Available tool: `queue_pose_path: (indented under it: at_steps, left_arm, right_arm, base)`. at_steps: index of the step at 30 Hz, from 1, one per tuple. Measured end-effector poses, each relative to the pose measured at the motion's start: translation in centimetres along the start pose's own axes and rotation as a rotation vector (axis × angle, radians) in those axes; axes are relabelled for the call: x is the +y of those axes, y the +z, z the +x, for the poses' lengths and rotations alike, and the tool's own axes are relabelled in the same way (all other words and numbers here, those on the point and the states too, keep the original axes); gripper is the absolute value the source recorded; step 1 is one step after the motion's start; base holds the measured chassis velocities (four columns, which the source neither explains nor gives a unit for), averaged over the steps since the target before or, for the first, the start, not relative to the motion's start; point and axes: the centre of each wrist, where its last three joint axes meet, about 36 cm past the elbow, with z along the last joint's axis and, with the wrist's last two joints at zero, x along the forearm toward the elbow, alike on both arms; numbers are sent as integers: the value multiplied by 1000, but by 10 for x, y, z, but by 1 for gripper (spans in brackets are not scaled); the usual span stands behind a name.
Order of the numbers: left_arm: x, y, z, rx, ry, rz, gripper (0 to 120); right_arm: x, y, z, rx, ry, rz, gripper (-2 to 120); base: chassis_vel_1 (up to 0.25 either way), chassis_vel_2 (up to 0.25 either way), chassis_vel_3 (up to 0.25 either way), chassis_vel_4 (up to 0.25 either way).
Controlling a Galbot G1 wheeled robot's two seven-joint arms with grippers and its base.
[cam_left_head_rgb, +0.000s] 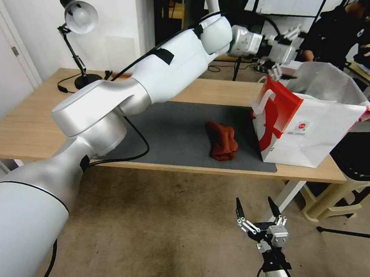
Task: Sweep shrimp from table into container with towel, then put container into takeout bag.
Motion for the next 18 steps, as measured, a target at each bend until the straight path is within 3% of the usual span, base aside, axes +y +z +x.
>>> queue_pose_path:
  at_steps: [2, 3, 4, 7, 8, 9, 11, 13, 14, 16, 17, 18]
  left_arm:
    - [-11, -8, -9, -2, -39, 114, 100]
    - [-22, -15, -17, 1, -65, 204, 100]
    - [-22, -15, -17, 1, -65, 204, 100]
    - [-49, -34, -34, -3, -113, 399, 100]
    - [-55, -38, -33, 1, -128, 457, 100]
    - [-55, -38, -33, 1, -128, 457, 100]
    - [-66, -41, -29, 13, -181, 568, 100]
    - [-80, -48, -23, 54, -297, 727, 100]
    - [-80, -48, -23, 54, -297, 727, 100]
    - [-91, -54, -19, 86, -365, 842, 100]
    - [-91, -54, -19, 86, -365, 842, 100]
    - [-95, -57, -15, 99, -397, 895, 100]
  right_arm:
    - [0, 0, 0, 0, 1, -1, 100]
    - [0, -1, 1, 0, 1, -1, 100]
    - [0, -1, 1, 0, 1, -1, 100]
    - [-1, -1, 1, 0, 1, 0, 100]
    - [-1, -1, 1, 0, 0, 0, 100]
    - [-1, -1, 1, 0, 0, 0, 100]
    - [-1, -1, 1, -1, -1, 1, 100]
    - [-1, -1, 0, -2, -3, 1, 100]
    - [-1, -1, 0, -2, -3, 1, 100]
    - [0, -1, 0, -1, -4, 0, 100]
    - [0, -1, 0, -1, -4, 0, 100]
    - [0, -1, 0, 0, -5, 0, 100]
  base:
    - [0, 0, 0, 0]
    - [0, 0, 0, 0]
    - [0, 0, 0, 0]
    - [0, 0, 0, 0]
    - [0, 0, 0, 0]
    - [0, 0, 0, 0]
    - [0, 0, 0, 0]
    - [0, 0, 0, 0]
    - [0, 0, 0, 0]
    - [0, 0, 0, 0]
    - [0, 0, 0, 0]
    - [0, 0, 0, 0]
